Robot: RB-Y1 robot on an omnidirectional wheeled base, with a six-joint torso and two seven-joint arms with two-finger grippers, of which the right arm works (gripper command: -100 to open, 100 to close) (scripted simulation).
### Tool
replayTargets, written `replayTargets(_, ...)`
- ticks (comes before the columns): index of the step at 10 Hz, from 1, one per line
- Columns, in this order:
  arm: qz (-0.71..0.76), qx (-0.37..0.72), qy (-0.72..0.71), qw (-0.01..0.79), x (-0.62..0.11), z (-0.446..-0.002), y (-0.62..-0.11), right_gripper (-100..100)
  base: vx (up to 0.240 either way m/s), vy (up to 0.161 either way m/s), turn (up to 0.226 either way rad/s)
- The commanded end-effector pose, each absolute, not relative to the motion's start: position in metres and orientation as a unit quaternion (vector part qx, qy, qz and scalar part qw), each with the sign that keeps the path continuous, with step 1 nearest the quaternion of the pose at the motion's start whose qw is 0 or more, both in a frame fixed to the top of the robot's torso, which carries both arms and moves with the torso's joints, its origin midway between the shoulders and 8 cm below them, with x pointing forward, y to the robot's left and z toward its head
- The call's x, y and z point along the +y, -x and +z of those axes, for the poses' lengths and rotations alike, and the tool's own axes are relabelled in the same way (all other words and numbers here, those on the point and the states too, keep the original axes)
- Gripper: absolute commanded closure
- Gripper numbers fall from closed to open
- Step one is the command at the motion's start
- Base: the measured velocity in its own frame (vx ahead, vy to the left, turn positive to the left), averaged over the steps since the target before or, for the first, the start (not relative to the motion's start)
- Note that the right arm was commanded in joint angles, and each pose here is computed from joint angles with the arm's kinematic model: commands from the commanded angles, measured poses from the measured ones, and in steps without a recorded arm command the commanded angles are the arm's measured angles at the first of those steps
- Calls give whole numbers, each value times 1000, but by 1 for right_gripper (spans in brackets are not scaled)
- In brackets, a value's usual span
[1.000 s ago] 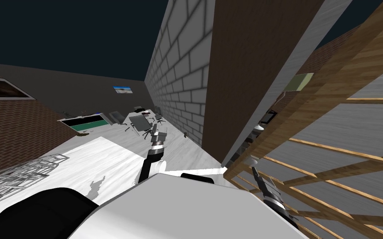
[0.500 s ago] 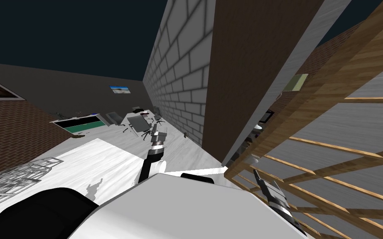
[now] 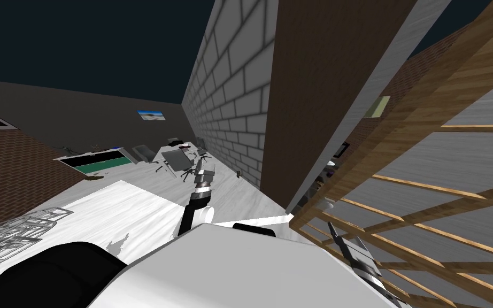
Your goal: Pull the door open
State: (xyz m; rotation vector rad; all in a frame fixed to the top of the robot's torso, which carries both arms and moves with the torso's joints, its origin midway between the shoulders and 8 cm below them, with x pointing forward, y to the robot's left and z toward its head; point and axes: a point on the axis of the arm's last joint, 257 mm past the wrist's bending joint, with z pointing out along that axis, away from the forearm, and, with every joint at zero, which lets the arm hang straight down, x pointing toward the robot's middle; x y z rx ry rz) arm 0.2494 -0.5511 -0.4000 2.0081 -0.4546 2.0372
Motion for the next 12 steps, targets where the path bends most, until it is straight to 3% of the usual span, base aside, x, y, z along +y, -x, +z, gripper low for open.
replayTargets(1, 695, -142, -692, 132, -551, -400, -246, -100, -2, 41, -26)
replayTargets(4, 695, -150, -690, 134, -554, -400, -250, -100, 95, -28, 37)
replayTargets(10, 694, -158, -687, 142, -559, -399, -256, -100, 155, -95, 49)
replayTargets(11, 694, -158, -687, 142, -559, -399, -256, 100, -13, 10, -4)
replayTargets(12, 694, -158, -687, 142, -559, -399, -256, 100, -30, 13, -5)
